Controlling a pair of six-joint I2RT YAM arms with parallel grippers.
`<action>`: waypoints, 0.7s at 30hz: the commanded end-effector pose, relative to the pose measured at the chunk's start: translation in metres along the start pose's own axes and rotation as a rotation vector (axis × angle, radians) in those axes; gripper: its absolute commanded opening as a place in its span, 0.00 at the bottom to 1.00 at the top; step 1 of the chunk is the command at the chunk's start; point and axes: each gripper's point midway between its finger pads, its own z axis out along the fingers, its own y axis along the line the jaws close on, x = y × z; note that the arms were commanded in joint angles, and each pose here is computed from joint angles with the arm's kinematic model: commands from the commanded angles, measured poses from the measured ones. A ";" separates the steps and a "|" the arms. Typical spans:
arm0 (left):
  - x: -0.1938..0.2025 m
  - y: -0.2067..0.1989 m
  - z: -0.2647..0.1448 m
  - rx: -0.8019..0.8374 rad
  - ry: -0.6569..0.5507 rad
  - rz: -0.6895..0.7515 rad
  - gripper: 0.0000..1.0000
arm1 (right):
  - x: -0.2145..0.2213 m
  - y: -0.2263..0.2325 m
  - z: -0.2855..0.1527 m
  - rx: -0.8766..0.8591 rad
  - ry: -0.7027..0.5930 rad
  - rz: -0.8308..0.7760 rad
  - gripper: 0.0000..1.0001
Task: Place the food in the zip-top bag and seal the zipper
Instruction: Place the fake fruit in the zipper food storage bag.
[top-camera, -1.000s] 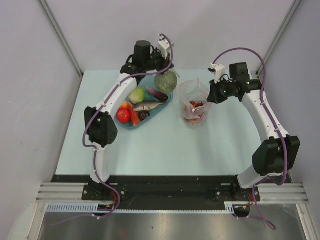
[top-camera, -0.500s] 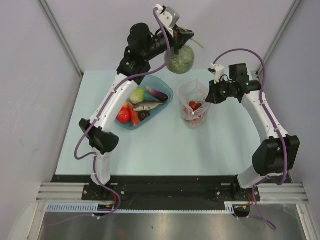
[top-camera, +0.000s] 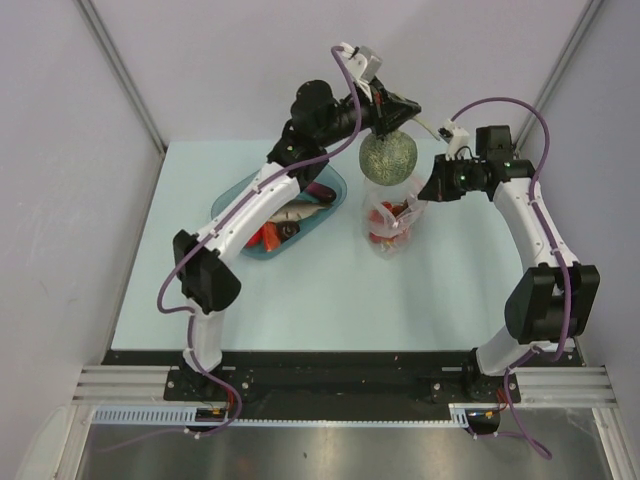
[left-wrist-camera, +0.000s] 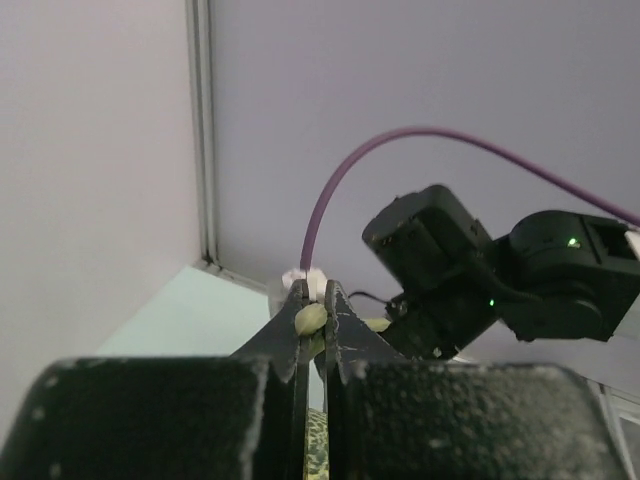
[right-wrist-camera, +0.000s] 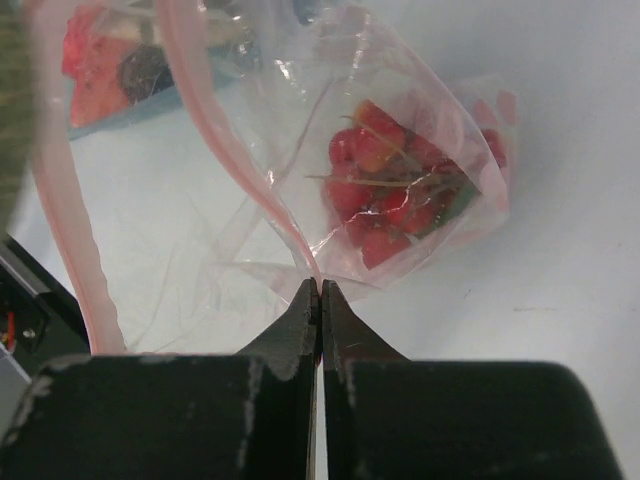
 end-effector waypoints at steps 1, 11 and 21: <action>0.001 -0.002 0.007 0.034 -0.045 -0.072 0.00 | -0.019 0.003 -0.007 -0.043 -0.055 0.041 0.00; 0.020 -0.005 0.016 0.049 -0.027 -0.158 0.00 | -0.023 -0.002 -0.003 -0.066 -0.061 0.092 0.00; 0.082 0.011 0.015 0.000 0.049 -0.274 0.00 | -0.030 -0.003 -0.008 -0.179 -0.081 0.220 0.00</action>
